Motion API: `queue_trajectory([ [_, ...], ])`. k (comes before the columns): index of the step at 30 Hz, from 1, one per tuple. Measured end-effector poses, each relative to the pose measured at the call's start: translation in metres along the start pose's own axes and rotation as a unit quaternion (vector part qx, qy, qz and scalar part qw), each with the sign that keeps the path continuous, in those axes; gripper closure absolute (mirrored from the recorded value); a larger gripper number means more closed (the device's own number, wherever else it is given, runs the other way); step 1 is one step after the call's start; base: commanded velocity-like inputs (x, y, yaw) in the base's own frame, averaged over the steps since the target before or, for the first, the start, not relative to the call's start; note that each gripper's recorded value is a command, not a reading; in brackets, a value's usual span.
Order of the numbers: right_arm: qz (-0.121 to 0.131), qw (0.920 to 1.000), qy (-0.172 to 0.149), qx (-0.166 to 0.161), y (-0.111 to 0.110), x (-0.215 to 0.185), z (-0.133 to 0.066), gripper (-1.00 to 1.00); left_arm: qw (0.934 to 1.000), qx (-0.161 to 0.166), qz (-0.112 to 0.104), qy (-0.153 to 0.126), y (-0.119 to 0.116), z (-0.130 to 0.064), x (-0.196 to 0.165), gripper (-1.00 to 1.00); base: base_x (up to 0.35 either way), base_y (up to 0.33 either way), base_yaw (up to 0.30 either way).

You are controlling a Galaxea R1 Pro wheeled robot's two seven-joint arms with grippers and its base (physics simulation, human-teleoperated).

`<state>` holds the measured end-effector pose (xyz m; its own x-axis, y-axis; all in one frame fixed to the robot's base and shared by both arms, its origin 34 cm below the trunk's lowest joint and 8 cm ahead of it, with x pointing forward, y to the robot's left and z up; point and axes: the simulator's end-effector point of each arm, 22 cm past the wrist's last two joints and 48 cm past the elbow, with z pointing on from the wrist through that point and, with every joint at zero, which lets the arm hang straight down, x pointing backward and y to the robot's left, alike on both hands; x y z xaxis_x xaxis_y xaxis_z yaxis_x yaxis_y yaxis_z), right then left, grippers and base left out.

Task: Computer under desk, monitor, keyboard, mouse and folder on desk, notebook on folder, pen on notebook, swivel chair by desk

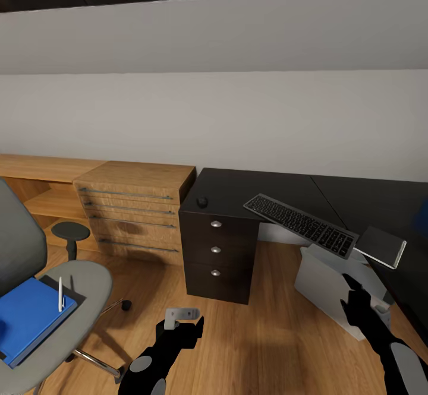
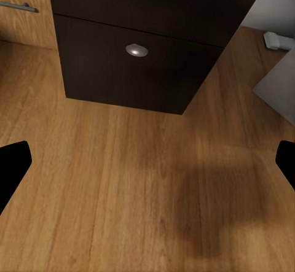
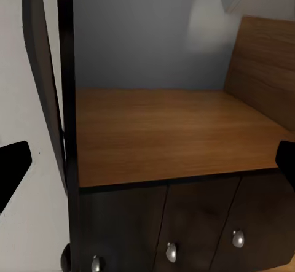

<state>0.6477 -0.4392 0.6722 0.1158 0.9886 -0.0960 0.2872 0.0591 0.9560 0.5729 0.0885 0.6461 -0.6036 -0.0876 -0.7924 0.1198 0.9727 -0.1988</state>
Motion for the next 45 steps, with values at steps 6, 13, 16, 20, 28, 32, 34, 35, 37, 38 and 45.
queue_trajectory([
  [6,0.022,0.9997,-0.004,-0.014,0.007,-0.004,0.0,-1.0,1.0,0.007,0.003,0.0,-0.006,-0.001,0.0,-1.0,0.0,0.0,0.0],
  [13,0.025,0.999,-0.006,-0.037,0.018,-0.006,-0.001,-1.0,0.9995,0.025,0.019,0.003,-0.024,-0.003,0.005,-1.0,0.0,0.0,0.0],
  [16,0.025,0.9987,-0.007,-0.043,0.021,-0.007,-0.001,-1.0,0.9994,0.028,0.021,0.003,-0.026,-0.003,0.006,-1.0,0.0,0.0,0.0],
  [20,0.027,0.9985,-0.01,-0.047,0.023,-0.009,-0.002,-1.0,0.9993,0.029,0.023,0.004,-0.028,-0.003,0.007,-1.0,0.069,0.0,0.0],
  [28,0.039,0.9976,-0.031,-0.048,0.02,-0.028,-0.007,-1.0,0.9992,0.031,0.024,0.004,-0.029,-0.003,0.007,-1.0,0.21,0.0,0.0],
  [32,0.04,0.9972,-0.037,-0.052,0.022,-0.033,-0.009,-1.0,0.9992,0.031,0.024,0.005,-0.029,-0.003,0.008,-1.0,0.072,0.0,0.0],
  [34,0.039,0.9971,-0.038,-0.054,0.025,-0.034,-0.009,-1.0,0.9992,0.031,0.024,0.005,-0.029,-0.003,0.008,-1.0,0.045,0.0,0.0],
  [35,0.039,0.997,-0.039,-0.055,0.026,-0.035,-0.01,-1.0,0.9992,0.031,0.024,0.005,-0.029,-0.003,0.008,-1.0,0.119,0.0,0.0],
  [37,0.038,0.9968,-0.04,-0.059,0.029,-0.036,-0.01,-1.0,0.9992,0.031,0.024,0.006,-0.029,-0.003,0.009,-1.0,0.175,0.0,0.0],
  [38,0.037,0.9967,-0.041,-0.059,0.03,-0.036,-0.01,-1.0,0.9992,0.031,0.024,0.006,-0.029,-0.003,0.009,-1.0,0.217,0.0,0.0],
  [45,0.036,0.9966,-0.042,-0.062,0.032,-0.037,-0.011,-1.0,0.9992,0.031,0.024,0.006,-0.029,-0.003,0.009,-1.0,0.099,0.0,0.0],
])
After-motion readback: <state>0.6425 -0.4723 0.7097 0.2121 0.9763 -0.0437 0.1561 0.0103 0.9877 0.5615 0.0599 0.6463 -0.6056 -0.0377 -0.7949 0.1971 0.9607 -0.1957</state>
